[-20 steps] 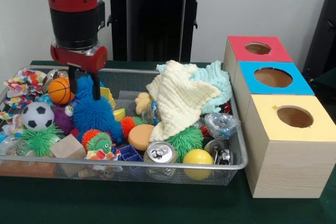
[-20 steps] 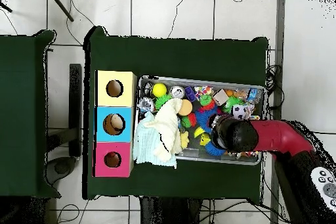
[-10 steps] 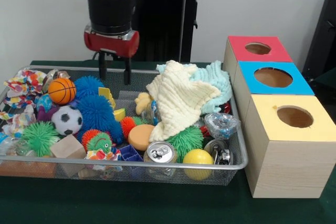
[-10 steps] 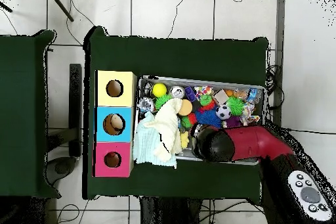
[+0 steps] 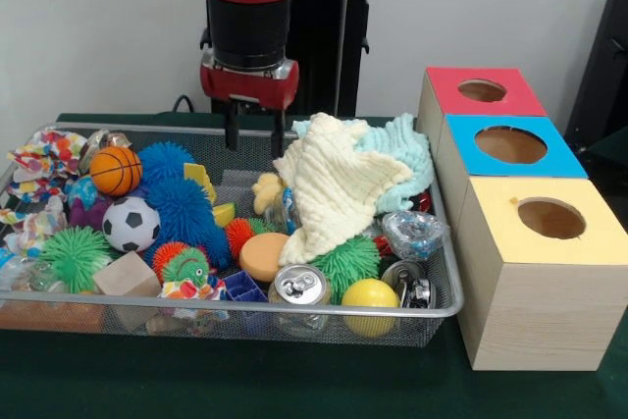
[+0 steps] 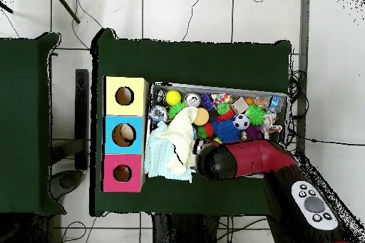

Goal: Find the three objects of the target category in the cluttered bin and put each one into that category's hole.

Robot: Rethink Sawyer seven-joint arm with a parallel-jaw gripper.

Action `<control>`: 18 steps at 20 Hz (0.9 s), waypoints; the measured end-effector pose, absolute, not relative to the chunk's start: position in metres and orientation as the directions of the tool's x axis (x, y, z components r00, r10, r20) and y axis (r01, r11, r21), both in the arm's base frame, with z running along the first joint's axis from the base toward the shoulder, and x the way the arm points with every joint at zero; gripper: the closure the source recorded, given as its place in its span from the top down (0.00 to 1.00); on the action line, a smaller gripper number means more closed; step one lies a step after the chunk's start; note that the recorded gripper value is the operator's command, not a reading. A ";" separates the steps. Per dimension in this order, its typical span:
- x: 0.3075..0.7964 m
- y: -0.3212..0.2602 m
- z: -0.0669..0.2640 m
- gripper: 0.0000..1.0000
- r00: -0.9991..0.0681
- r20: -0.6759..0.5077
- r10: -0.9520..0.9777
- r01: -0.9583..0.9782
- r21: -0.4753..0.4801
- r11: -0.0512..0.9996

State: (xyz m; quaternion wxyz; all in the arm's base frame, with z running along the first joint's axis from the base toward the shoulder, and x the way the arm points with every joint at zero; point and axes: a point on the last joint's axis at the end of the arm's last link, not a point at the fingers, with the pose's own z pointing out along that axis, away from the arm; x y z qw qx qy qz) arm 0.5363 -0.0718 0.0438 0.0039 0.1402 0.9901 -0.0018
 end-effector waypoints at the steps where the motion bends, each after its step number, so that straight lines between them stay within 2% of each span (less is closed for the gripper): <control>1: 0.535 -0.071 0.041 1.00 -0.961 -0.007 0.278 0.278 0.002 0.961; 9: 0.511 -0.052 0.001 1.00 -0.964 0.000 0.265 0.265 0.014 0.964; 18: 0.499 -0.037 -0.014 1.00 -0.972 -0.039 0.230 0.230 0.000 0.973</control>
